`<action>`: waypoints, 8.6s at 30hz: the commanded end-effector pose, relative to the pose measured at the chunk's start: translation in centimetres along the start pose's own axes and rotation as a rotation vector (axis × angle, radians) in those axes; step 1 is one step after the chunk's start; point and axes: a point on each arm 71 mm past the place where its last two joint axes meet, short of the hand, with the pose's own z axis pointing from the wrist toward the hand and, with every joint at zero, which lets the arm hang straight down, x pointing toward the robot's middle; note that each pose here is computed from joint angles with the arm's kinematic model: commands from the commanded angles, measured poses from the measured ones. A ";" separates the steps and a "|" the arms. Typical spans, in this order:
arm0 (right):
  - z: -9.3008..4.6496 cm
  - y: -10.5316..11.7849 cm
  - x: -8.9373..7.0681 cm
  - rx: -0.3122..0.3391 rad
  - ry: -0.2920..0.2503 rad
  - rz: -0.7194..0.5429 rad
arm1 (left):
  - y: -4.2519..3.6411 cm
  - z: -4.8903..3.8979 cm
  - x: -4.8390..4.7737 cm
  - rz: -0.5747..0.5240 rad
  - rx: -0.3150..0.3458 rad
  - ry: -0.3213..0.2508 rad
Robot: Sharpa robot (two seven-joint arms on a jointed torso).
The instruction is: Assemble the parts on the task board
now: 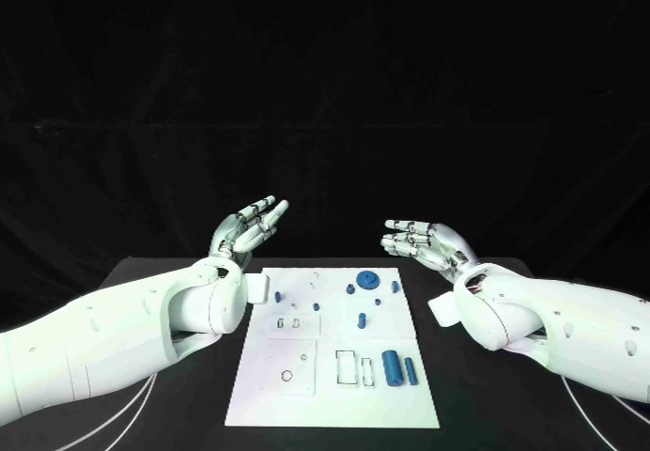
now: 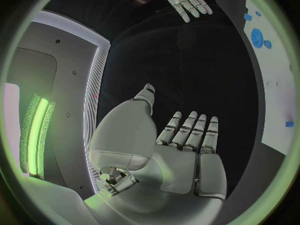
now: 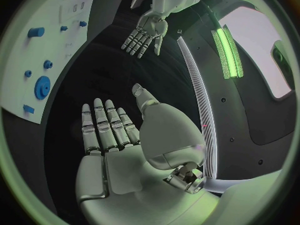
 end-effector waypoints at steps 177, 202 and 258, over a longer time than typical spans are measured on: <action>9.6 9.8 7.0 -0.351 0.023 -1.238 | -10.19 -3.77 1.13 -0.063 0.151 0.242; 10.5 9.5 7.7 -0.314 0.054 -1.251 | -10.53 -3.77 1.09 -0.059 0.156 0.240; 5.1 8.0 -3.1 -0.078 0.112 -1.126 | -10.53 -3.57 0.10 -0.049 0.149 0.228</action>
